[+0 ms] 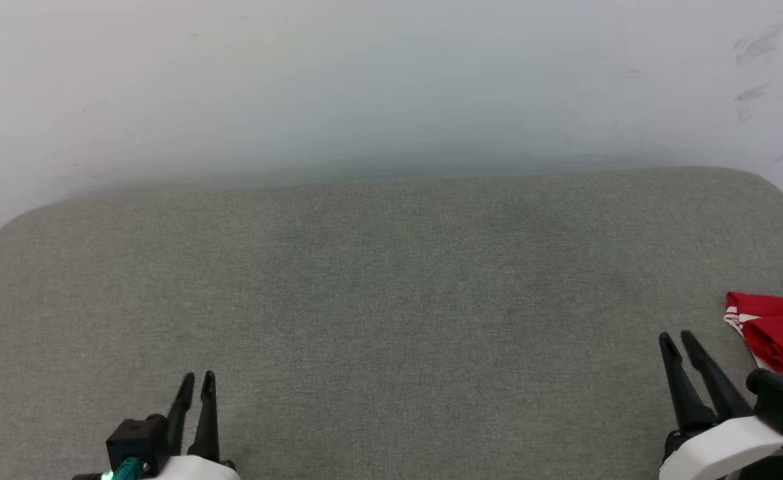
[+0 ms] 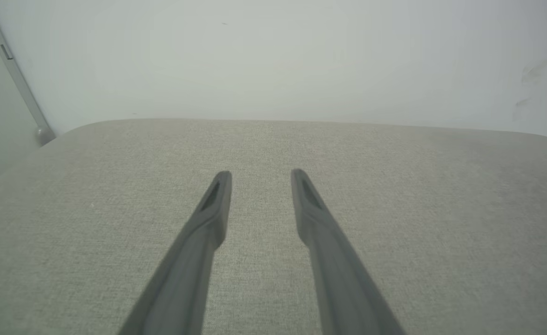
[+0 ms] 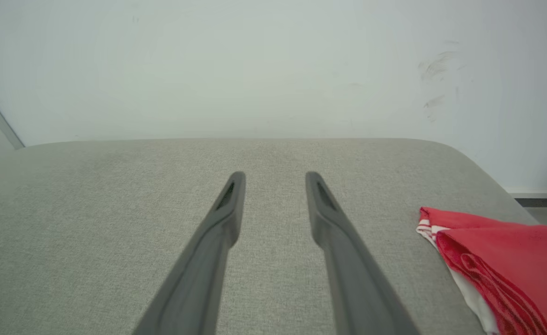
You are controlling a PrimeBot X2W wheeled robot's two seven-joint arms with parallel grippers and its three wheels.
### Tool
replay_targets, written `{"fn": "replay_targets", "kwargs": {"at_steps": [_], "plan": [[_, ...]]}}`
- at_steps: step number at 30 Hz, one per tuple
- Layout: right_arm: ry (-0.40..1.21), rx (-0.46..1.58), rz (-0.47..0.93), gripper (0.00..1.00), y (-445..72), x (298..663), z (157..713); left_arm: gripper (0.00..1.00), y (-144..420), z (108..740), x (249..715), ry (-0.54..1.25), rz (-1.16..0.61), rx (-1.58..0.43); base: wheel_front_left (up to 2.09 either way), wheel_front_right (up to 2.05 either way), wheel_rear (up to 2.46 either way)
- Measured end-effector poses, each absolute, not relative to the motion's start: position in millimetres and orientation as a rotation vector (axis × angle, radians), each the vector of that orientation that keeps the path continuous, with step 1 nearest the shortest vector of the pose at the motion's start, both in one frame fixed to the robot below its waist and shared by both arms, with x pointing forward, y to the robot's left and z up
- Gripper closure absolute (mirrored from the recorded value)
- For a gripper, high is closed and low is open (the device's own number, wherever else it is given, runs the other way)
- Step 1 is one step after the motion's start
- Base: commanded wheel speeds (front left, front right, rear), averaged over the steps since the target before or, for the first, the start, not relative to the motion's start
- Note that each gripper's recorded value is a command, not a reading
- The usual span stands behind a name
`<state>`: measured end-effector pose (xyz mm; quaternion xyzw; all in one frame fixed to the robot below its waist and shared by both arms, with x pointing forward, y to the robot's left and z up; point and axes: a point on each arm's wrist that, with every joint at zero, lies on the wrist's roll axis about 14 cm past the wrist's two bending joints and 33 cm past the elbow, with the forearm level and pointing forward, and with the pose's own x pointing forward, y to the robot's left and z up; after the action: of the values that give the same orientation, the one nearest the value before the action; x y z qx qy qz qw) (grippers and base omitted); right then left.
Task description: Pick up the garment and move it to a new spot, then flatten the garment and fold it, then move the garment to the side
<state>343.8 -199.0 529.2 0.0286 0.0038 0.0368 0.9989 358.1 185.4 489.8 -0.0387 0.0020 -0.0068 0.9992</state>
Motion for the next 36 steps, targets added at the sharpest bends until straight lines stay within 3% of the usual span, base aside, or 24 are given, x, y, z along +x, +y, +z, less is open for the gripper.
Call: {"fn": "replay_targets", "kwargs": {"at_steps": [36], "plan": [[0.052,0.669,0.031,1.00,-202,356,510,1.00,194,471,366,0.141,0.080,-0.682,0.00,0.00,0.00]]}}
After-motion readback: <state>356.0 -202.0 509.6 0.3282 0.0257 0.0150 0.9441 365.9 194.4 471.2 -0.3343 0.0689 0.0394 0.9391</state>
